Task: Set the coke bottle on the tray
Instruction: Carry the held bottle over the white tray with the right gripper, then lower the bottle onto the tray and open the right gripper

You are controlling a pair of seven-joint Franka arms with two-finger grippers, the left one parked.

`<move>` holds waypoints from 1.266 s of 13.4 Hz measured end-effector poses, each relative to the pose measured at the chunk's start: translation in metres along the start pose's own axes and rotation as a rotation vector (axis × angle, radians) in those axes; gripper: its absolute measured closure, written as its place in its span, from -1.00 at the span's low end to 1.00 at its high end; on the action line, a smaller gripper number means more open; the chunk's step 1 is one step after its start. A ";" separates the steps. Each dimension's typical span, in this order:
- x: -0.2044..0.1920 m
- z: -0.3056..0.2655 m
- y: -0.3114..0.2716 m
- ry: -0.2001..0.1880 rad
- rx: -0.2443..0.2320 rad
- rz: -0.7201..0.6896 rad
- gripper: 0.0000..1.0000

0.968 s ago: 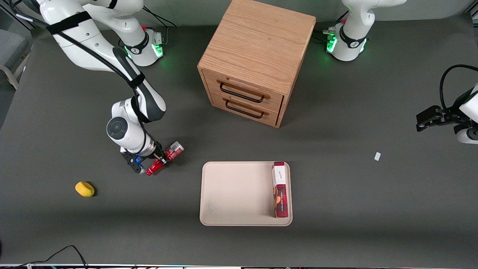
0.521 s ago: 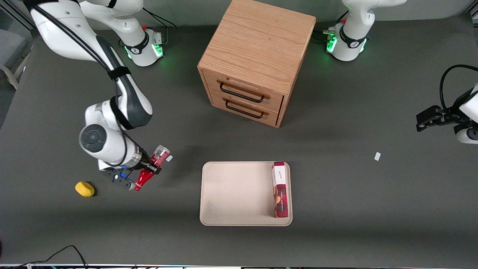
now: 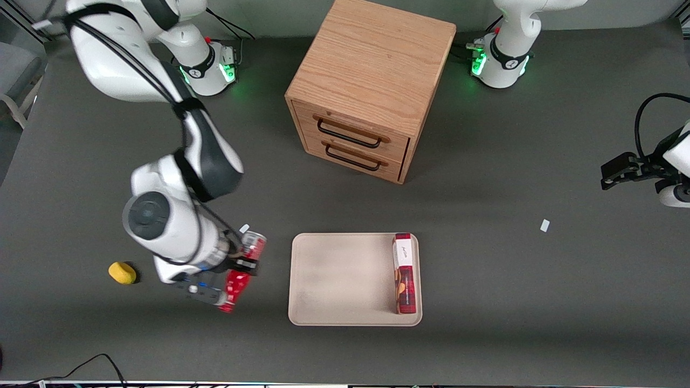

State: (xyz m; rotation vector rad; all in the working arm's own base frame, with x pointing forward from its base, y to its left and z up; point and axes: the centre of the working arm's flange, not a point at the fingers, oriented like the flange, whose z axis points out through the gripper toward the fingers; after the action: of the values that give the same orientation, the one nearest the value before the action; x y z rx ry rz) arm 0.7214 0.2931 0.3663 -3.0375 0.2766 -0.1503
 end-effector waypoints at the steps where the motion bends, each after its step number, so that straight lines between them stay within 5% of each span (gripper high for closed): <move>1: -0.002 0.022 -0.017 0.015 0.020 -0.058 -0.10; 4: -0.009 0.078 -0.031 0.007 0.027 -0.197 -0.10; 11: -0.042 0.176 -0.053 -0.026 0.030 -0.253 -0.10; 17: -0.036 0.190 -0.045 -0.007 0.034 -0.240 -0.31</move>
State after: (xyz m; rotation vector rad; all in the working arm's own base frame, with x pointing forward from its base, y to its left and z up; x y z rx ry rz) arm 0.7141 0.3583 0.1790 -3.0262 -0.0917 -0.1578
